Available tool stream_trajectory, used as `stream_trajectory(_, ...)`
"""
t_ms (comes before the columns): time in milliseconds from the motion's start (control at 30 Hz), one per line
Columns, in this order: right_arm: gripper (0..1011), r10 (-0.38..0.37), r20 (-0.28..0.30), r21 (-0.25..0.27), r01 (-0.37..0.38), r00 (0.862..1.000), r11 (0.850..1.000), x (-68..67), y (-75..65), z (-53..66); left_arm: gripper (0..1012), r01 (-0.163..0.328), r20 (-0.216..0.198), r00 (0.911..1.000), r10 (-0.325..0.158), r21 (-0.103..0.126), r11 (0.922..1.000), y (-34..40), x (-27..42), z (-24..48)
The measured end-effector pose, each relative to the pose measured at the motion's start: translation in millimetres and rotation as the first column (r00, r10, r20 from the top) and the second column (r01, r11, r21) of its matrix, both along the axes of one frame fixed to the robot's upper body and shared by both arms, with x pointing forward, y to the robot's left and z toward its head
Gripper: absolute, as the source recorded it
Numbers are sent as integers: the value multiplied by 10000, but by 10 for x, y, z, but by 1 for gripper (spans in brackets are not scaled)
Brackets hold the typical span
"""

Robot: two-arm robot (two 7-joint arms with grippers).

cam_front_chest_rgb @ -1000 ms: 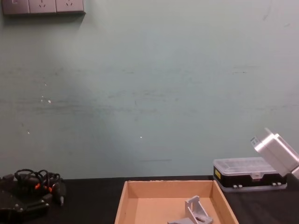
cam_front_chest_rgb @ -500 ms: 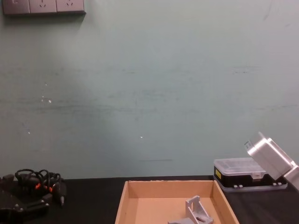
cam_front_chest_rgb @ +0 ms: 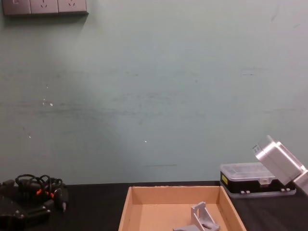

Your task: Use one hand to pick up the angle iron from the table and place it into the box.

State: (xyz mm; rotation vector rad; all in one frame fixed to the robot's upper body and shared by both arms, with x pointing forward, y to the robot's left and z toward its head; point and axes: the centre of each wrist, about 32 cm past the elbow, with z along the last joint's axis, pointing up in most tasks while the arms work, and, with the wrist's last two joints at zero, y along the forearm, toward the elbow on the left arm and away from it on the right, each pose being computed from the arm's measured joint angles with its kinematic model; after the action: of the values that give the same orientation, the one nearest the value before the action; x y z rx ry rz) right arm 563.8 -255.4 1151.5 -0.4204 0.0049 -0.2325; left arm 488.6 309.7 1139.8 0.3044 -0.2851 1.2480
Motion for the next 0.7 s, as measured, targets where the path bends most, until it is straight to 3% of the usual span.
stream_trajectory(67, 622, 6, -2, 2, -6, 10000, 10000, -1, 1, 0, 1011, 0, 0, 10000, 0, 0, 10000, 0, 0, 0)
stream_trajectory(267, 476, 12, -7, 8, -12, 10000, 10000, -3, 0, 0, 1011, 0, 0, 10000, 0, 0, 10000, 0, 0, 0)
stream_trajectory(700, 476, 46, 64, -24, -46, 10000, 10000, -21, 6, 26, 1011, 0, -1, 10000, 0, 0, 10000, 0, 0, 0)
